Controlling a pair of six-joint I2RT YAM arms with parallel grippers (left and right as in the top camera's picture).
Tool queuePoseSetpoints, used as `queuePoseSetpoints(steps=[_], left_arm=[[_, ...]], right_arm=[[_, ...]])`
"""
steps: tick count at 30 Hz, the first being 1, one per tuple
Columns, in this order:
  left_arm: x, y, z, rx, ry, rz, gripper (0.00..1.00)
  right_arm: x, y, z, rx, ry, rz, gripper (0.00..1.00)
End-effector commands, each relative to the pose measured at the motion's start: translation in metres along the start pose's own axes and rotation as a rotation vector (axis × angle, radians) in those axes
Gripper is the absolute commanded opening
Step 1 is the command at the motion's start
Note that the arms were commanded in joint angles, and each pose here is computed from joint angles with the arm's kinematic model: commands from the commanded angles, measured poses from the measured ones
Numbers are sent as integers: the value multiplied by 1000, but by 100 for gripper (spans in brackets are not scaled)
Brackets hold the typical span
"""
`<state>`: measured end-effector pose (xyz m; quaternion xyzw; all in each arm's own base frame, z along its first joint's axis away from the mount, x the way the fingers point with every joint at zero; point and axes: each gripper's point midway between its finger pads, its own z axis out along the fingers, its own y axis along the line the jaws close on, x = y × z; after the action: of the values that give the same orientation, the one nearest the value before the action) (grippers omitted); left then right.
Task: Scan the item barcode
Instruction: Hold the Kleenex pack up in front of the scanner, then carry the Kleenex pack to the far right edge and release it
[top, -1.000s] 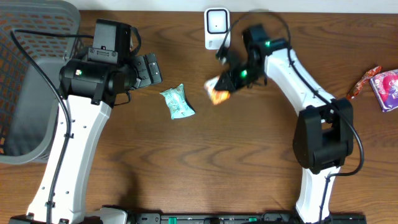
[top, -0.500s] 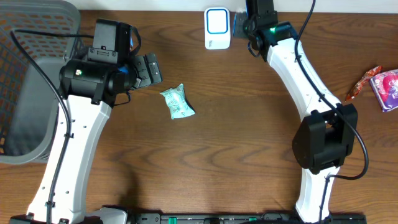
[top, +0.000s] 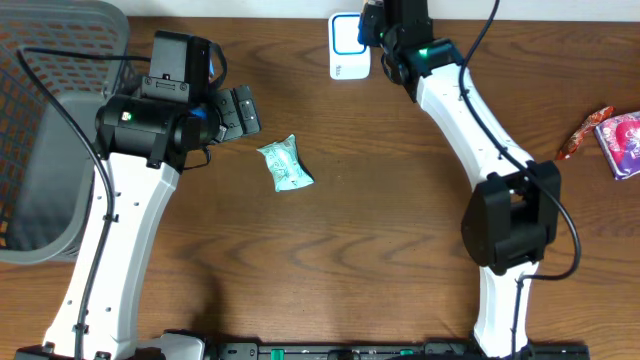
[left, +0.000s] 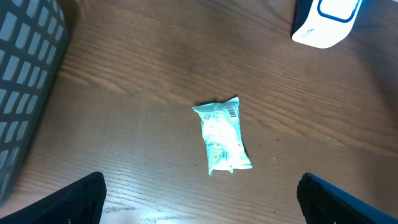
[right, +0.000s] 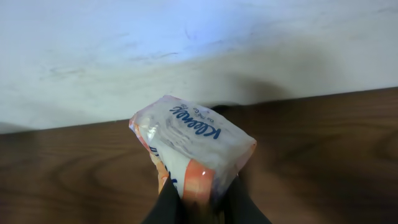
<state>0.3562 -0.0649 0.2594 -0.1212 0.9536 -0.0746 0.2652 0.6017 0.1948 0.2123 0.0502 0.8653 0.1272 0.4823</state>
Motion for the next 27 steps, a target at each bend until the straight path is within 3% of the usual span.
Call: queuePoseSetpoints(steps=[1, 8, 13, 19, 22, 27], left_arm=[[1, 1, 2, -2, 7, -8, 98], [1, 1, 2, -2, 7, -8, 98], [1, 1, 2, -2, 7, -8, 98], [1, 1, 2, -2, 7, -8, 98], [1, 1, 2, -3, 7, -8, 98], [1, 1, 2, -2, 7, -8, 98]], right_arm=[[16, 8, 18, 29, -2, -85, 1], [43, -2, 37, 199, -2, -360, 2], [47, -8, 36, 238, 12, -409, 2], [42, -26, 34, 285, 18, -352, 1], [28, -55, 23, 375, 5, -237, 9], [7, -132, -6, 519, 56, -105, 1]])
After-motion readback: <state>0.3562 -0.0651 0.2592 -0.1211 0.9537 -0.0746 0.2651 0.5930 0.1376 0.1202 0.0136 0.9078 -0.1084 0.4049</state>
